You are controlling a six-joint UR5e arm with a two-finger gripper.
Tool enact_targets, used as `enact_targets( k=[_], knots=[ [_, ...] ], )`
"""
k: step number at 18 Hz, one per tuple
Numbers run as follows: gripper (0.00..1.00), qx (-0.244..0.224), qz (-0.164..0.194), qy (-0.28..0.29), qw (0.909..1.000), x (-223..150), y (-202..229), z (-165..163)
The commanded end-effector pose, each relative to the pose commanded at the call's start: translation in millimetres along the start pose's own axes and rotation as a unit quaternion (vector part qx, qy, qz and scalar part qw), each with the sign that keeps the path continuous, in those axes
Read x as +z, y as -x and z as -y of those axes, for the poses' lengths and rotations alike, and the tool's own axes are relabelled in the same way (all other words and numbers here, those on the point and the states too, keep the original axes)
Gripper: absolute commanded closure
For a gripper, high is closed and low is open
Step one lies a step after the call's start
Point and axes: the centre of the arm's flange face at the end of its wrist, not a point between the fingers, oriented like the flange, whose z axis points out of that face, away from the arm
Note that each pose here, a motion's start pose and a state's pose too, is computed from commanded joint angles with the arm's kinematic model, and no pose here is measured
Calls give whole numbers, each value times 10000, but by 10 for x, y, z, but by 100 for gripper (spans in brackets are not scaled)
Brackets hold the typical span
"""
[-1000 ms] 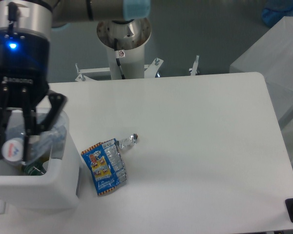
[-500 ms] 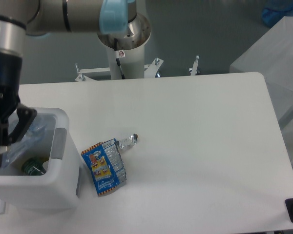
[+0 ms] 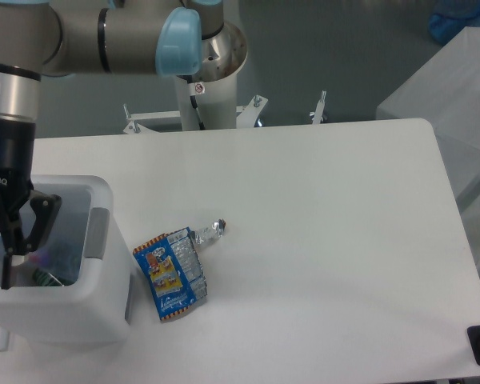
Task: Place the trash in the trash can
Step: 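Move the open gripper back above the blue snack wrapper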
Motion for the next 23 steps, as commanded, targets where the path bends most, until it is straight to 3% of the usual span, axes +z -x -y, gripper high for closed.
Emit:
enact_targets(
  k=[6,14,16,19,23],
  knots=[
    [0,-807,741,348,9934,74,1224,-334],
    [0,-1189,1181,981,9810,145,1996,-1047],
    [0,-953,1168,1142,9820,172,2055,-1182],
    [0,-169,987,1564,9826,249,2168,-1459],
    [0,603,661,2098,9736,358,2317,-1788]
  ],
)
